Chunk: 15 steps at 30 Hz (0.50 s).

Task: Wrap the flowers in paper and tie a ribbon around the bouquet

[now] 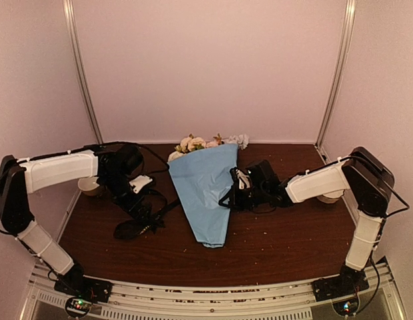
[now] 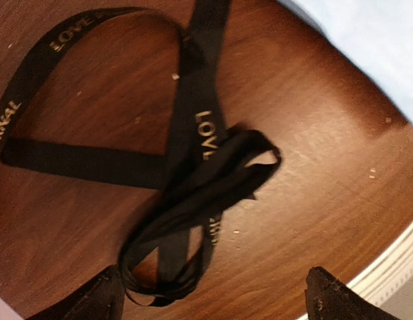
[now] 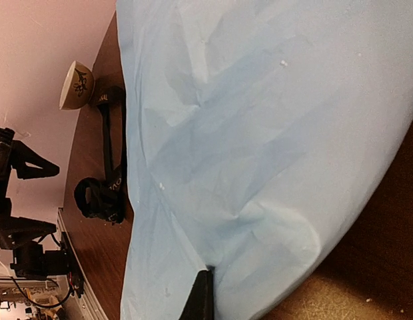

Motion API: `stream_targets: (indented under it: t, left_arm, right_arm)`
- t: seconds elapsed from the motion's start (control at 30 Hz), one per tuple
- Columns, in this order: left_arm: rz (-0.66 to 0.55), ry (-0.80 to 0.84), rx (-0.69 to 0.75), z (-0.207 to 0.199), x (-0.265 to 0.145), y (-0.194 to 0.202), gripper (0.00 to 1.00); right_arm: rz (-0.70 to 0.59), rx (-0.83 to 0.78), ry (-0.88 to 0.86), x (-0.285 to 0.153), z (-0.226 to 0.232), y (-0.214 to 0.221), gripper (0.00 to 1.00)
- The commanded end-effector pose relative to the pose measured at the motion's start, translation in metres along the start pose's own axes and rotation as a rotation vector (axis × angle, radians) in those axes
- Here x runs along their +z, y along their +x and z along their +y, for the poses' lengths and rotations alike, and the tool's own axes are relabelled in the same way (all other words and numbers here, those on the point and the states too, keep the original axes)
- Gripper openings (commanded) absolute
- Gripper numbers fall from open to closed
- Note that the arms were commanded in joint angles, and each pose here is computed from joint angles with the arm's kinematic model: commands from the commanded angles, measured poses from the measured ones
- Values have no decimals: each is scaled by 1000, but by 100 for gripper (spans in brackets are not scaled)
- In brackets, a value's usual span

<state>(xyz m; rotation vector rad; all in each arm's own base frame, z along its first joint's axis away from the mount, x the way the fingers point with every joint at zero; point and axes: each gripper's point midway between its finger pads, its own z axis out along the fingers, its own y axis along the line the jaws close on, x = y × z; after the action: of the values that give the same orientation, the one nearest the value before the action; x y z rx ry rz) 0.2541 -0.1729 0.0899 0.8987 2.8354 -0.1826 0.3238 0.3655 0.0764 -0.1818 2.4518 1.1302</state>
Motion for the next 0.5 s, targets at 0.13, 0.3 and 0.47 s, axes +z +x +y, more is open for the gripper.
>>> stream_targets:
  t: [0.13,0.3,0.47]
  left_arm:
    - [-411,288,92,-53,-74,-57,98]
    - [-401,182,44,-33,-57,-85,75]
    - [-419,197,93,-40,-25,-119,49]
  right_arm:
    - [-57,-46,-22,-10,17,-15,0]
    - [-60,-43,-22,-10,16,-16,0]
    - [-73,-24,-27,-10,15,-19,0]
